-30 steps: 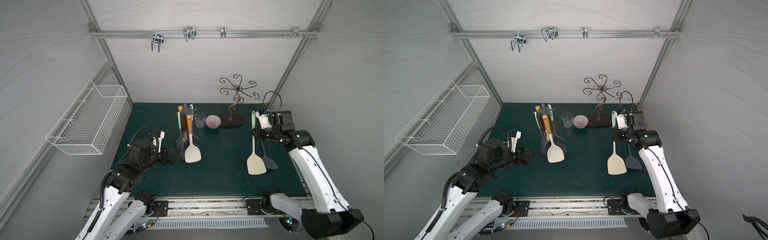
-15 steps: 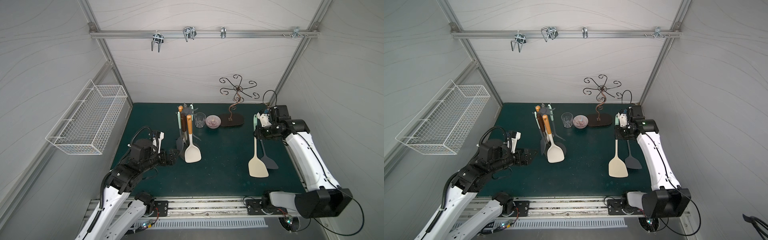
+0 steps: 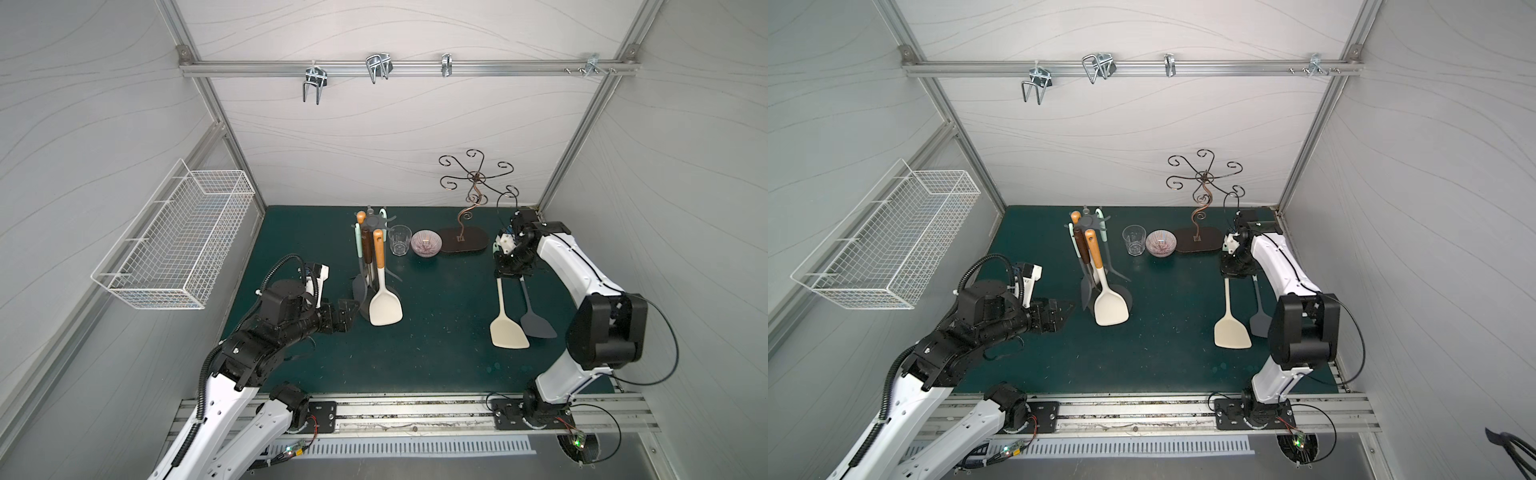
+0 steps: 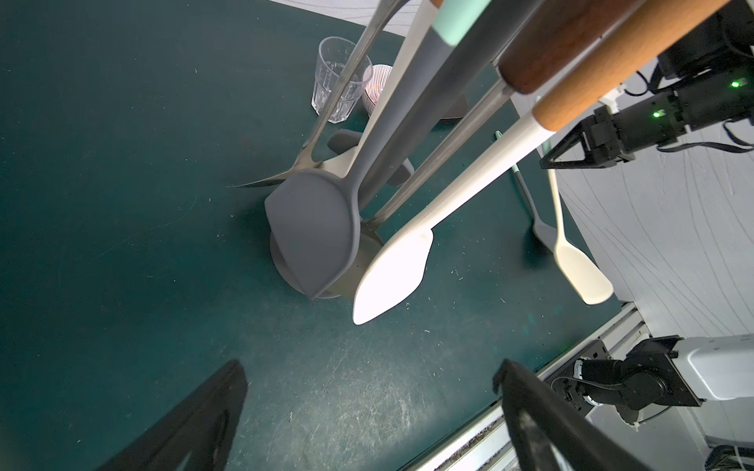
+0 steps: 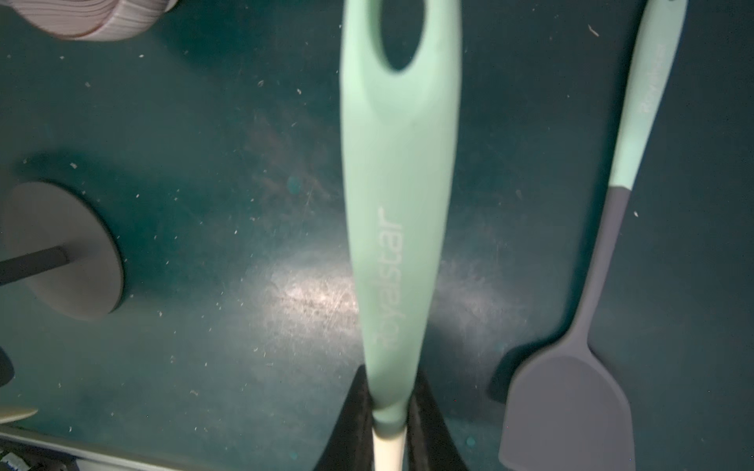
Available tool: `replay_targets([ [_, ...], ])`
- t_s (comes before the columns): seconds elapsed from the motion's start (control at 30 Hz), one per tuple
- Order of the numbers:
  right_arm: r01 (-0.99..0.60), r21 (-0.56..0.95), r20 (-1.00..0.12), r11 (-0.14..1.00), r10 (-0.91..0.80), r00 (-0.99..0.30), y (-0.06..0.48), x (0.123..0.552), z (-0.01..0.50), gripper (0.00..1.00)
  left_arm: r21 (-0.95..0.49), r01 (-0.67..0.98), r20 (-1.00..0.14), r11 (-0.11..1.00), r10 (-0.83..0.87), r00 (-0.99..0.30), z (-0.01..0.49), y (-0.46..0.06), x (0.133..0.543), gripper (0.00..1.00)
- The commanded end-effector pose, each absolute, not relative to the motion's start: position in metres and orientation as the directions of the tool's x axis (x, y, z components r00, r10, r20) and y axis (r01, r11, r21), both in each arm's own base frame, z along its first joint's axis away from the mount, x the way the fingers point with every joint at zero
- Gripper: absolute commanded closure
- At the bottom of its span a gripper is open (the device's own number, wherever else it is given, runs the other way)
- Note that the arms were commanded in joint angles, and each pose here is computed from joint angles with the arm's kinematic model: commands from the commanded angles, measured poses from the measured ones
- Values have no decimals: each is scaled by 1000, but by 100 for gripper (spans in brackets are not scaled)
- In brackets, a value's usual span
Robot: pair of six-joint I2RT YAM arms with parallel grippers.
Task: Take the spatula off the kitchen utensil rack
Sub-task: Place the spatula at the center of the board.
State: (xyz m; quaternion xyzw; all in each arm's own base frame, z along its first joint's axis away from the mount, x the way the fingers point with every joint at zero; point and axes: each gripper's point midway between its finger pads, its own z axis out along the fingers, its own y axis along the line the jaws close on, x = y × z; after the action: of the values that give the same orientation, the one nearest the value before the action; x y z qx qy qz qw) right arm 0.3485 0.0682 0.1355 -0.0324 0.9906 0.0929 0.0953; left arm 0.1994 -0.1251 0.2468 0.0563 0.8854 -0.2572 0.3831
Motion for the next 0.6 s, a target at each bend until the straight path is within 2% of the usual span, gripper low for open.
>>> replay_targets([
  [0.0, -84, 159, -211, 984, -49, -976, 69, 369, 129, 100, -394, 322, -742, 861, -91, -664, 264, -125, 201, 0],
  [0.3, -94, 127, -112, 987, -80, -990, 67, 394, 77, 100, -392, 318, -739, 863, -89, -668, 262, -125, 202, 0],
  [0.57, -107, 117, -35, 987, -104, -994, 62, 391, 53, 100, -386, 314, -738, 867, -86, -669, 261, -124, 204, 0],
])
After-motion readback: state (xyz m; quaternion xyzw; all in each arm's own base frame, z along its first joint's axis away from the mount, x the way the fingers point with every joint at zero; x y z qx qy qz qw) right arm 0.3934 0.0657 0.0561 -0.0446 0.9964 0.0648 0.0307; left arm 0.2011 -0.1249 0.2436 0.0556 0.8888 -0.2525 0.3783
